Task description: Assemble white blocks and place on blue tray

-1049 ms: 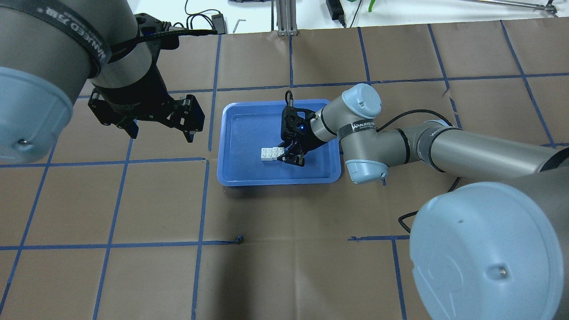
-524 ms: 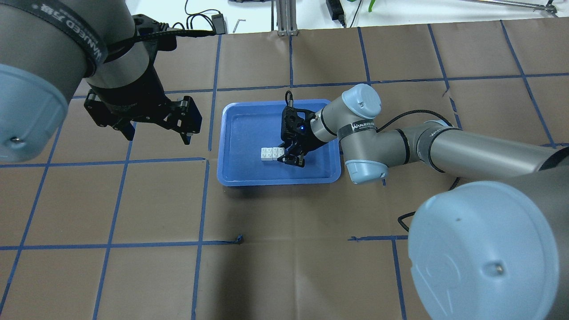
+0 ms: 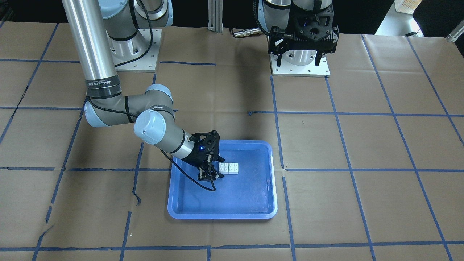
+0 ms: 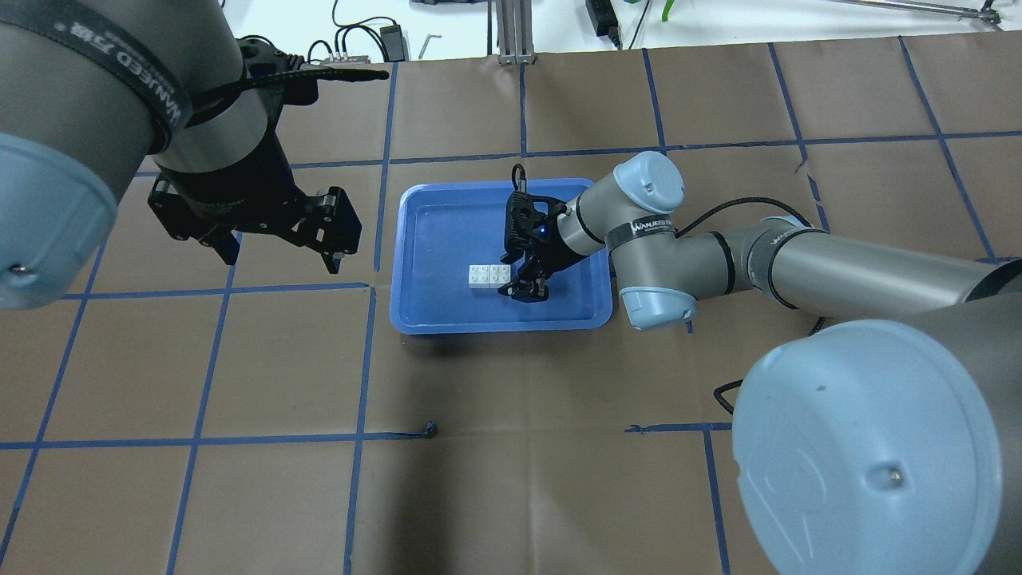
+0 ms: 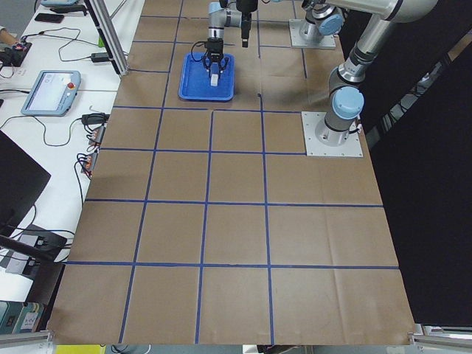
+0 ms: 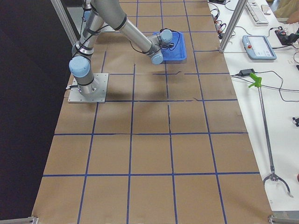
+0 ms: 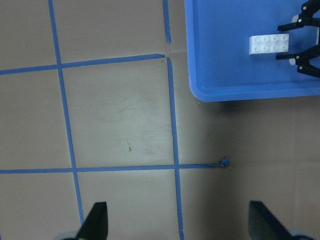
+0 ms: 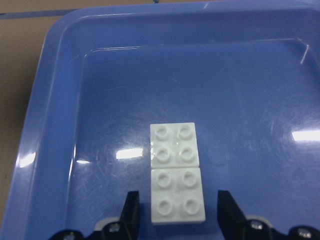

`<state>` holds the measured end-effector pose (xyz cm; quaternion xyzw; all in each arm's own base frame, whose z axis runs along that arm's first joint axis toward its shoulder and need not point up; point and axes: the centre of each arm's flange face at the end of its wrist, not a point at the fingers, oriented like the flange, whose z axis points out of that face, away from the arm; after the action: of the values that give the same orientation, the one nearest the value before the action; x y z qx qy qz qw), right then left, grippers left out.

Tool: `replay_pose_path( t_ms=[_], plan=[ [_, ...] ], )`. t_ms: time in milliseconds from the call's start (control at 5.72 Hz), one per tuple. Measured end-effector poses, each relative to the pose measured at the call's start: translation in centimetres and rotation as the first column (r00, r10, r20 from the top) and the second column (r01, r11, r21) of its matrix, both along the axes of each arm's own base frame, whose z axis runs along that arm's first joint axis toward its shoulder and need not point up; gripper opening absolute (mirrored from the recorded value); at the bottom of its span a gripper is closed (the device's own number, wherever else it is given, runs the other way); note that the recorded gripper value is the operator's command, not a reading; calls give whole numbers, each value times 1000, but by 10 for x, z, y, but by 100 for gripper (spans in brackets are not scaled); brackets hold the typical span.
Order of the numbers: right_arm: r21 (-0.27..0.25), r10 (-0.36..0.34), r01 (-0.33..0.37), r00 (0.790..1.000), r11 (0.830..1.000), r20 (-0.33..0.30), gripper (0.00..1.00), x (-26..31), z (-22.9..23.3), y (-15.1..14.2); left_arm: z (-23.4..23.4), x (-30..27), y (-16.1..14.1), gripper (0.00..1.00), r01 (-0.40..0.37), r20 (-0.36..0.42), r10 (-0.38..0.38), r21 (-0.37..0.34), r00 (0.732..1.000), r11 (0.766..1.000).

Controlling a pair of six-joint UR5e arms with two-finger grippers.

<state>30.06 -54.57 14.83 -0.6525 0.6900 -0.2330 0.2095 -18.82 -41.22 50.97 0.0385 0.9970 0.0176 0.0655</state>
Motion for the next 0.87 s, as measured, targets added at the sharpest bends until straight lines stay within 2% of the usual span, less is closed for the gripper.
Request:
replay_pose_path(
  t_ms=[175,350,524,699,874],
  plan=[
    [1,-20,20,1000,1000,0,100,0,6,-2,1,-2,3,99,6,1,-6,12,1000,1000],
    [3,-75,75,997,997,-12,100,-3,22,-7,2,-4,6,99,11,0,-11,18,1000,1000],
    [27,-181,183,981,983,-67,100,-11,52,-13,1,-7,6,99,16,0,-16,23,1000,1000],
    [86,-296,311,943,947,-149,100,-21,80,-10,0,-8,5,99,19,0,-19,27,1000,999],
    [135,-412,448,881,884,-231,100,-33,103,-5,2,-9,7,99,21,-3,-21,23,1000,1000]
  ],
)
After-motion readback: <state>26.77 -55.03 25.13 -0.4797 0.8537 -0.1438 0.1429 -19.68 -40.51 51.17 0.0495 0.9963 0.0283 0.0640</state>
